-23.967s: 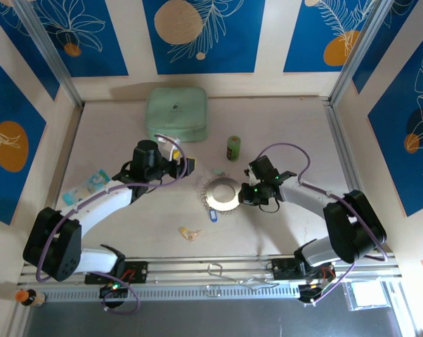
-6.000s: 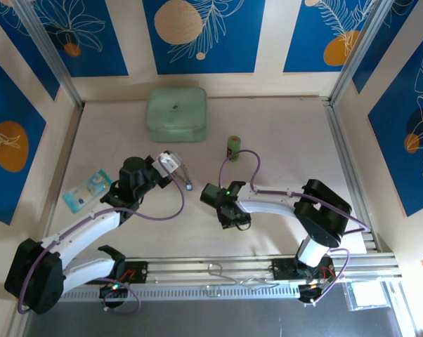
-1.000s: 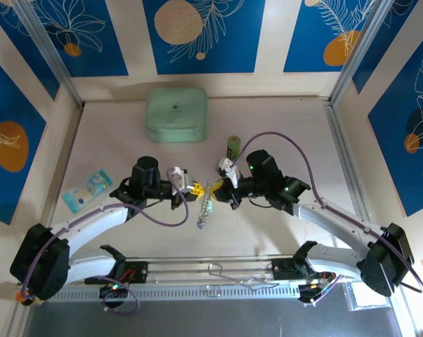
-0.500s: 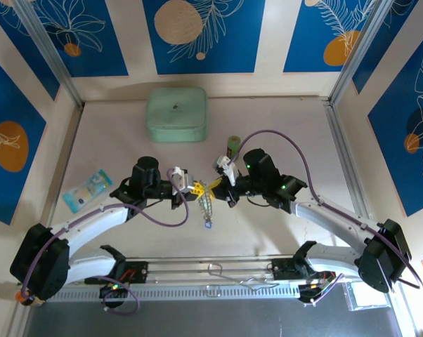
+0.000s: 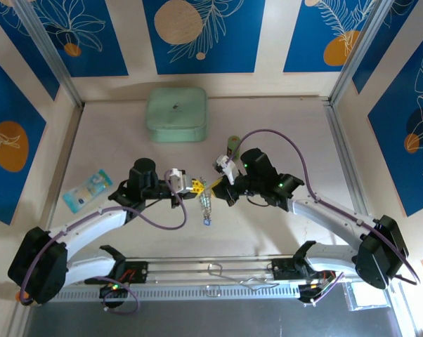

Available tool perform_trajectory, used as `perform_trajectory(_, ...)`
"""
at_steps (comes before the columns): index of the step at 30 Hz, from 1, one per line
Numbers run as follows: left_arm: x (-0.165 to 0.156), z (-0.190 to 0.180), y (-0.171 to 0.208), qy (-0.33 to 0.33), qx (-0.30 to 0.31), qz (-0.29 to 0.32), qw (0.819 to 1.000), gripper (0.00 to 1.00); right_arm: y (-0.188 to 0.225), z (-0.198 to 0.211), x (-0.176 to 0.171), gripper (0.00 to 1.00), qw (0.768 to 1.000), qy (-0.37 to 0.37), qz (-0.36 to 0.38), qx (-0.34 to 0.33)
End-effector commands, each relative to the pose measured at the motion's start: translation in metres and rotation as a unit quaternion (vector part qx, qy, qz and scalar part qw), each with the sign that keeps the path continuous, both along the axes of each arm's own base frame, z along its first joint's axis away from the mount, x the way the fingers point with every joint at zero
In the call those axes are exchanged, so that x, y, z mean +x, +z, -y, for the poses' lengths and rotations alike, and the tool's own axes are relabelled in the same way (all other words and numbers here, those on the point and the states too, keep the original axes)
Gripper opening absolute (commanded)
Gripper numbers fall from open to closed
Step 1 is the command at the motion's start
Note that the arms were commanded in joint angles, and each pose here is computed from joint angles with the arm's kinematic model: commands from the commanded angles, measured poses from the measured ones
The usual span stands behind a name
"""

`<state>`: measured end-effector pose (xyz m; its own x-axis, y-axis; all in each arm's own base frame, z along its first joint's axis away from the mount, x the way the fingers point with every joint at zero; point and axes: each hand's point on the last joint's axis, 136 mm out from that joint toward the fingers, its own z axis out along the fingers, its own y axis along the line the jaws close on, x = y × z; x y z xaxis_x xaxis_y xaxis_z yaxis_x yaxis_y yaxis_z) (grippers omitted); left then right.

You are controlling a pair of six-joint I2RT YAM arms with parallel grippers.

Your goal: Put the keys on the keyring

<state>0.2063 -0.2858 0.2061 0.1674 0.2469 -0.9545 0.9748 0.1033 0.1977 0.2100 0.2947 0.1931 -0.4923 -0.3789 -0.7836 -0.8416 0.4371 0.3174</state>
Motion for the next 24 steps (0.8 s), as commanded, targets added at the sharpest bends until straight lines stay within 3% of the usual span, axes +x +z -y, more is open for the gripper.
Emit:
perform_trajectory(1,-0.007,0.003,0.018,-0.018,-0.024,0.042,0.999,0.0,0.014,-0.003,0.005,0.0,1.0,-0.008,-0.002,0.013)
perform_trajectory(11,-0.004,0.001,0.018,-0.003,-0.02,0.049,0.999,0.0,0.03,0.001,-0.009,0.0,0.998,0.034,0.019,0.04)
perform_trajectory(15,0.002,0.004,0.018,0.008,-0.015,-0.005,1.0,0.0,0.032,0.01,-0.008,0.0,0.989,0.046,0.14,0.007)
perform_trajectory(19,0.003,0.013,0.027,0.006,-0.022,-0.088,0.996,0.0,0.047,0.013,0.002,0.0,0.957,0.056,0.283,-0.015)
perform_trajectory(24,0.007,0.02,0.036,0.011,-0.019,-0.146,0.989,0.0,0.041,0.016,0.015,0.0,0.923,0.081,0.366,-0.087)
